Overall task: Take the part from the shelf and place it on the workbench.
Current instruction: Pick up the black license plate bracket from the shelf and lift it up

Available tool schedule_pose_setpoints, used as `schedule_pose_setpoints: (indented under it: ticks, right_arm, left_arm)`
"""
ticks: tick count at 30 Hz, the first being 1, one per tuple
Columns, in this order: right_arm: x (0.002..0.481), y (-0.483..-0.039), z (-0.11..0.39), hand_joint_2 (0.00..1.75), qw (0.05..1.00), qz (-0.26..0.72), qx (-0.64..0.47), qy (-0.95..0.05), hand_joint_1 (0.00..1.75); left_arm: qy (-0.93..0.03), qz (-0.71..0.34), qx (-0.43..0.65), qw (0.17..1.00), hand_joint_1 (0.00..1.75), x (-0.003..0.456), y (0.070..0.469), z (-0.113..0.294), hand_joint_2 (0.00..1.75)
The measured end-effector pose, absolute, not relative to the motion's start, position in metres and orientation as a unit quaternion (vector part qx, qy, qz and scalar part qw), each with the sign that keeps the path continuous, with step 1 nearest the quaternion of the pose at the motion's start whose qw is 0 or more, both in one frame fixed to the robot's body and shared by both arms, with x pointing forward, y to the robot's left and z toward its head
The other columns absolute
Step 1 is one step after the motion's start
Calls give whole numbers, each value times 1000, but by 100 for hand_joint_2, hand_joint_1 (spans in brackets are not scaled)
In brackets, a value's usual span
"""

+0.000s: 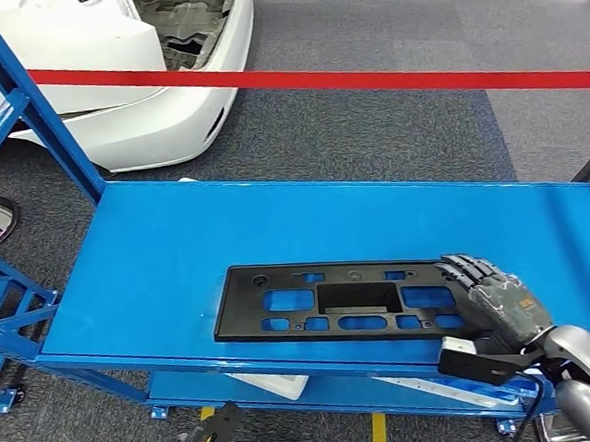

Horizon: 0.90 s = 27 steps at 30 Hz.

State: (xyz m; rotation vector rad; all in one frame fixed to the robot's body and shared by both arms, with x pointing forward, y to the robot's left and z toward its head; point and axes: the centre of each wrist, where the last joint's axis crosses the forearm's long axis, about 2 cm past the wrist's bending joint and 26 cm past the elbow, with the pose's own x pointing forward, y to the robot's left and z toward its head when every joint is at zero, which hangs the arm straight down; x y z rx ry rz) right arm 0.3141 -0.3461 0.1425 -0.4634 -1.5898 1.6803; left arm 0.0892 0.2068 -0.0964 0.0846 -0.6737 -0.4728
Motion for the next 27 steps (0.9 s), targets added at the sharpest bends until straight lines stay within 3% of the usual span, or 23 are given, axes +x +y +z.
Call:
schedule_pose_setpoints:
  ticks: [17,27]
  right_arm:
    - [339,-296,128,175,369,656,-156,-639,0]
    - [348,-288,130,175,363,658,-164,-639,0]
  left_arm:
    - [-327,-243,38,912,0,94,204,-95,0]
    - [-327,-242,38,913,0,93,204,-95,0]
